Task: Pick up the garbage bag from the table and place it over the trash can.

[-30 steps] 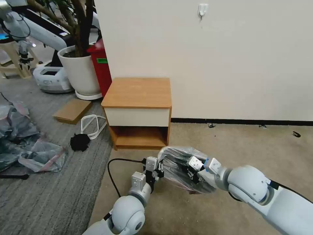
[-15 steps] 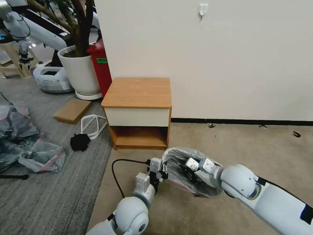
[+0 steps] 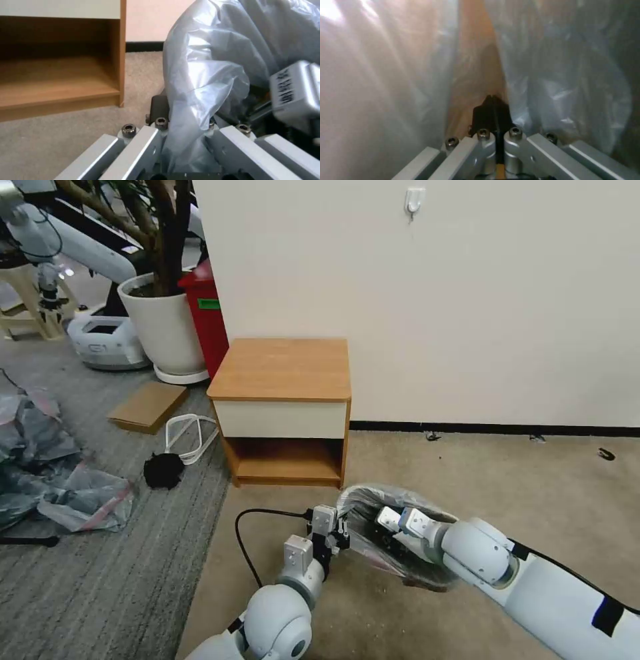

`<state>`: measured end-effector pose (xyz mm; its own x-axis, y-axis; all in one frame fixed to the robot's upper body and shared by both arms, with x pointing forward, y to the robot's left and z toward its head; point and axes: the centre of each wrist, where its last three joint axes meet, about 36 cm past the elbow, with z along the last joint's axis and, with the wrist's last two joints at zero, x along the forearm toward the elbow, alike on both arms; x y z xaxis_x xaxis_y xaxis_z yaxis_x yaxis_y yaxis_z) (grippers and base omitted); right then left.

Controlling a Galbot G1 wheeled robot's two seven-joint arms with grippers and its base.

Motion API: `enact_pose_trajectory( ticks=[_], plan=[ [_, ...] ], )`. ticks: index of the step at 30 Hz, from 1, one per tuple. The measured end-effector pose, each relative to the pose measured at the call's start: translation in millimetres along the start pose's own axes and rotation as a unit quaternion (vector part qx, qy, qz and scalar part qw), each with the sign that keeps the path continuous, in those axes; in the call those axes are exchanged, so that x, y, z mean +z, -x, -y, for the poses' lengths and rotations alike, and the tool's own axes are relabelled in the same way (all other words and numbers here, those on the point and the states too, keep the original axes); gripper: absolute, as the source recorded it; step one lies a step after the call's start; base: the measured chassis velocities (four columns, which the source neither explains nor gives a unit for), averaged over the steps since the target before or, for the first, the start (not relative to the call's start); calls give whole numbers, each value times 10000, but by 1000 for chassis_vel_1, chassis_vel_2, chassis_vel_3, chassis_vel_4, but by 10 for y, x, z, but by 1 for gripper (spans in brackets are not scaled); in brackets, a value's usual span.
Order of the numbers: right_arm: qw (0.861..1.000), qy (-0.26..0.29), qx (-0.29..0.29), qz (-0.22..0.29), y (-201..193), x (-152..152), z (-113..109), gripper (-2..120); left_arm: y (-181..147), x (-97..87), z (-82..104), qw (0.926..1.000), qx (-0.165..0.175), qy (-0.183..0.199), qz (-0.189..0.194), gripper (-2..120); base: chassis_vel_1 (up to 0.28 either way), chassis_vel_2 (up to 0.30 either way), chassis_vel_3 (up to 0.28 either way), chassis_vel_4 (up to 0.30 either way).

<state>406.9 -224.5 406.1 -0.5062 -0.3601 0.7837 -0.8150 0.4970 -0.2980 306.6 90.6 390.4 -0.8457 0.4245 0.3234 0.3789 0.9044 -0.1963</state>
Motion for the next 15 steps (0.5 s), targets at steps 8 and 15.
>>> enact_pose_trajectory(
  ticks=[8, 15],
  plan=[
    [10000, -29, 10, -86, 71, 32, -12, 0, -14, -14, 15, 10000, 12, -93, -26, 2, 0, 0, 0, 0],
    [9999, -61, 47, -134, 120, 47, -34, 0, -26, -52, 50, 9997, 38, -211, -103, 2, 0, 0, 0, 0]
  ],
)
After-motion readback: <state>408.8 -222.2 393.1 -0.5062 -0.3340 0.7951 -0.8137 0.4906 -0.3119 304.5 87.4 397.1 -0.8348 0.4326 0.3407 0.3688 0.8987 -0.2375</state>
